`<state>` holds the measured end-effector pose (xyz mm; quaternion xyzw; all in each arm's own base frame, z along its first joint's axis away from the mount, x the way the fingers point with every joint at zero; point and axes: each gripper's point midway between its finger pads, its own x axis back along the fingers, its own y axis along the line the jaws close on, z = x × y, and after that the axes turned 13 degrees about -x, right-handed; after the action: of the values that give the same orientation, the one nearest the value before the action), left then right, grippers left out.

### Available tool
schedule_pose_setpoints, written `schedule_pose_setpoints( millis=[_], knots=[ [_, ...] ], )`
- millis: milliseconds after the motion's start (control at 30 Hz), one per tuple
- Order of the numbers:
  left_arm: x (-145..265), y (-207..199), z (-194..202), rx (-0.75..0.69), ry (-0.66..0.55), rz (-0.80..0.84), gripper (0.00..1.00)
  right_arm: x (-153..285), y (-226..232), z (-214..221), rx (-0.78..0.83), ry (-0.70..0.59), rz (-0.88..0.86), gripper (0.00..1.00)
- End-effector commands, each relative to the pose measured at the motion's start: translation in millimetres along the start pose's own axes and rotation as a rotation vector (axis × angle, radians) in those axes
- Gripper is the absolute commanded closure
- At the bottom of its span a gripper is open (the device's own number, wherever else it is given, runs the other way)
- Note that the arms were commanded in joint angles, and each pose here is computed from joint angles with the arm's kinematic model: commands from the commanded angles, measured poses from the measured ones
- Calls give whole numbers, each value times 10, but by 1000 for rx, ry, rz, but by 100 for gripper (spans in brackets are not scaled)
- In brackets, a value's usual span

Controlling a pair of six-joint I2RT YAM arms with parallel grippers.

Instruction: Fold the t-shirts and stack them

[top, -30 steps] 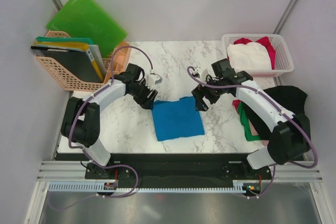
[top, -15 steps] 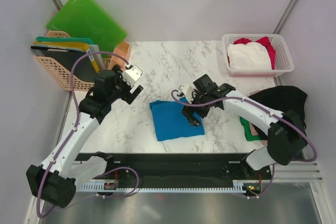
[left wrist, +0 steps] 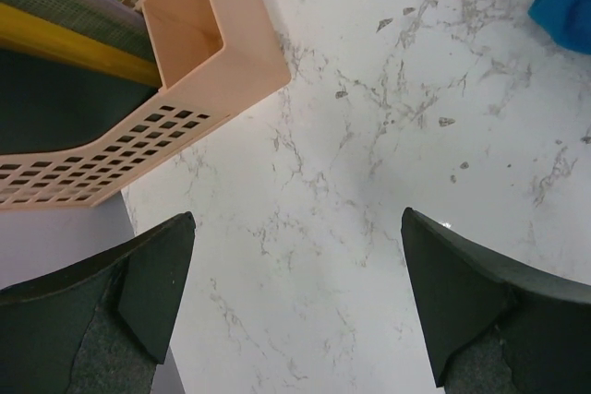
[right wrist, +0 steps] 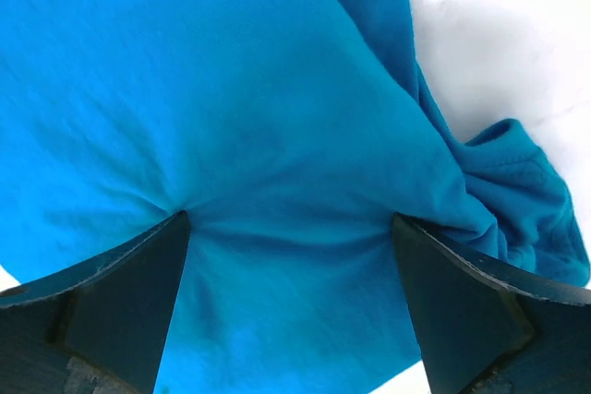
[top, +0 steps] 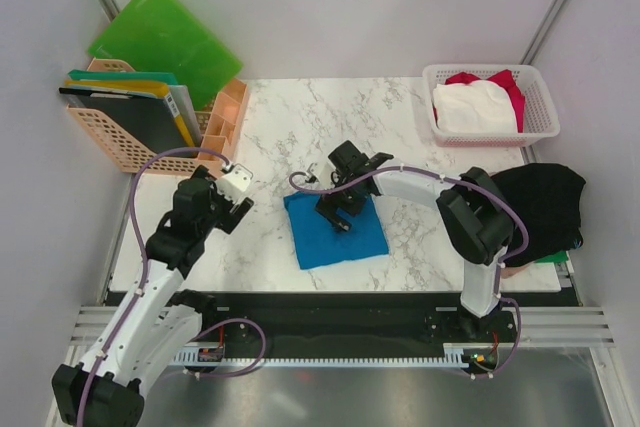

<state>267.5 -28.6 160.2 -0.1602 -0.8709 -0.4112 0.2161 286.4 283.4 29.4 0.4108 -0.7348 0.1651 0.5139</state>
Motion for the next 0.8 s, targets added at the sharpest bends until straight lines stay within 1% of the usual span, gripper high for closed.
schedule_pose_setpoints(
  millis=[0, 100, 133, 200, 267, 300, 333, 400, 467, 500, 533, 567, 600, 667, 767],
  knots=[
    [8, 134, 37, 14, 11, -72, 0, -210, 40, -48, 36, 0, -19, 2],
    [3, 157, 27, 24, 9, -74, 0, -353, 233, -18, 73, 25, -49, 2],
    [-2, 162, 16, 29, 6, -75, 0, -408, 358, -61, 101, 25, -62, 2],
    [-12, 194, -3, 44, 4, -82, 0, -470, 467, -140, 127, 19, -73, 2],
    [2, 231, -12, 62, 0, -94, 0, -589, 616, -280, 154, 12, -94, 2],
    [13, 270, -19, 66, -5, -109, 0, -599, 684, -447, 169, -17, -104, 2],
    [31, 309, -20, 76, -9, -126, 0, -731, 742, -422, 173, 6, -119, 2],
    [88, 405, 11, 91, -13, -170, 0, -827, 855, -515, 185, 4, -144, 2],
    [135, 498, 20, 100, -18, -211, 0, -944, 1004, -684, 206, -9, -166, 2],
    [155, 518, 31, 106, -19, -225, 0, -927, 1087, -884, 222, -49, -172, 2],
    [160, 536, 43, 109, -16, -234, 0, -1042, 1141, -850, 225, -26, -178, 2],
    [158, 537, 66, 111, -10, -238, 0, -1073, 1190, -899, 227, -31, -183, 2],
    [159, 540, 70, 110, -10, -240, 0, -1056, 1227, -1055, 232, -65, -186, 2],
    [148, 516, 104, 106, 0, -234, 0, -1103, 1243, -1113, 213, -75, -190, 2],
    [158, 520, 128, 100, 6, -243, 0, -1012, 1309, -1220, 208, -115, -208, 2]
  ],
)
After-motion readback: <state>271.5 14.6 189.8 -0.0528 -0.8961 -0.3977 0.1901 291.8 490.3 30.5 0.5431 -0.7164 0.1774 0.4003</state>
